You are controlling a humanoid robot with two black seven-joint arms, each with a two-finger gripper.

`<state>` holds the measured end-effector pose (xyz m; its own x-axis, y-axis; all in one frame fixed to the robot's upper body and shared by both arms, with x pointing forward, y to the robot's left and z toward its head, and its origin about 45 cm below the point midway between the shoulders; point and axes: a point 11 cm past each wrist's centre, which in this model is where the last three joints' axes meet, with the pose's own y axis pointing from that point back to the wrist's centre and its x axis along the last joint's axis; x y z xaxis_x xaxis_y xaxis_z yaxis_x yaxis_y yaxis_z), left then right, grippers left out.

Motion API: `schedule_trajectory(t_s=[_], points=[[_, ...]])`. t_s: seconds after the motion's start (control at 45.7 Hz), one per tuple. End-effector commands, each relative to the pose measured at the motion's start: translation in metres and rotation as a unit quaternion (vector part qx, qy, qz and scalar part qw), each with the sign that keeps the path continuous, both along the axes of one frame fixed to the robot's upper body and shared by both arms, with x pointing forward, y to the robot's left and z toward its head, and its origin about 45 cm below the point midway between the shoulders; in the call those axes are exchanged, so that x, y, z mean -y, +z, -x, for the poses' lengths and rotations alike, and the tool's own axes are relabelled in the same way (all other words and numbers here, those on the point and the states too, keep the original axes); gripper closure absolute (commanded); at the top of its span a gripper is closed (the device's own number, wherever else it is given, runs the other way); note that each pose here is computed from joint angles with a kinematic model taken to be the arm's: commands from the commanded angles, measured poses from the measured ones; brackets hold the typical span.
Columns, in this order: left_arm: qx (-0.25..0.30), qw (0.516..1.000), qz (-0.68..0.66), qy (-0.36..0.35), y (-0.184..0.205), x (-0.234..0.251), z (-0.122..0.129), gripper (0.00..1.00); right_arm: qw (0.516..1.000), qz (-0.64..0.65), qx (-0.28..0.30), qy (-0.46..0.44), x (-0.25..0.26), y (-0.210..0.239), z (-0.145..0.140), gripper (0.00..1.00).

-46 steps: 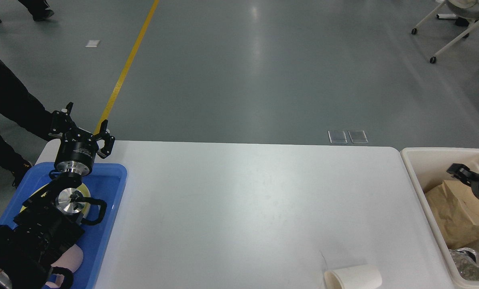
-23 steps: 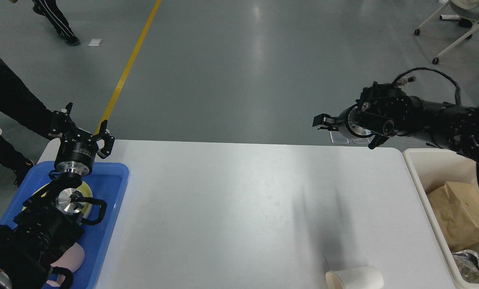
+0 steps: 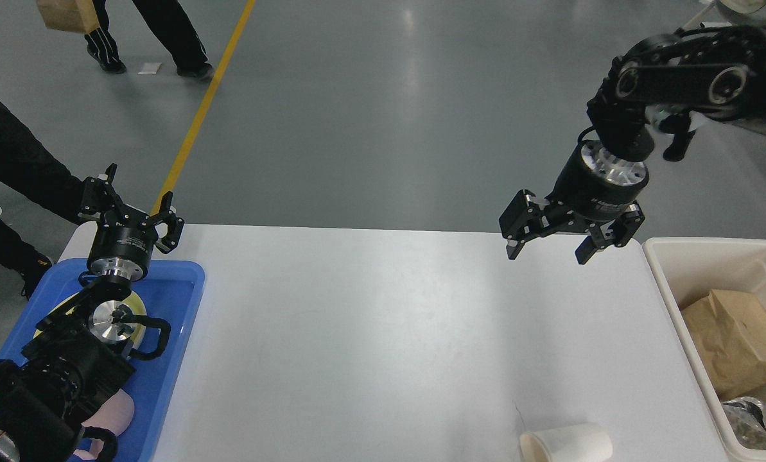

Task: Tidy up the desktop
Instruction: 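Move the right gripper down to the white paper cup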

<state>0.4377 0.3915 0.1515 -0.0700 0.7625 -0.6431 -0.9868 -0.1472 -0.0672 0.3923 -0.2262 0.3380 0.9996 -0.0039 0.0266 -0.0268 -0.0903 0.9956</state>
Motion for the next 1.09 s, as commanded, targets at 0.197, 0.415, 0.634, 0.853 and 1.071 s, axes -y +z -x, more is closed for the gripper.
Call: schedule_trajectory(t_s=[0.197, 0.415, 0.634, 0.853, 1.071], points=[[0.000, 1.000, 0.000, 0.000, 0.000, 0.000, 0.000, 0.04, 0.999, -0.012, 0.008, -0.031, 0.027, 0.027, 0.011, 0.00], [0.000, 1.000, 0.000, 0.000, 0.000, 0.000, 0.000, 0.04, 0.997, -0.016, -0.058, -0.051, 0.040, -0.031, 0.024, 0.00], [0.000, 1.000, 0.000, -0.001, 0.000, 0.000, 0.000, 0.04, 0.993, -0.023, -0.091, -0.067, 0.049, -0.062, 0.033, 0.00], [0.000, 1.000, 0.000, -0.001, 0.000, 0.000, 0.000, 0.04, 0.991, -0.029, -0.098, -0.090, 0.063, -0.073, 0.036, 0.00], [0.002, 1.000, 0.001, -0.002, 0.000, 0.000, 0.000, 0.04, 0.988, -0.040, -0.103, -0.108, 0.072, -0.074, 0.040, 0.00]])
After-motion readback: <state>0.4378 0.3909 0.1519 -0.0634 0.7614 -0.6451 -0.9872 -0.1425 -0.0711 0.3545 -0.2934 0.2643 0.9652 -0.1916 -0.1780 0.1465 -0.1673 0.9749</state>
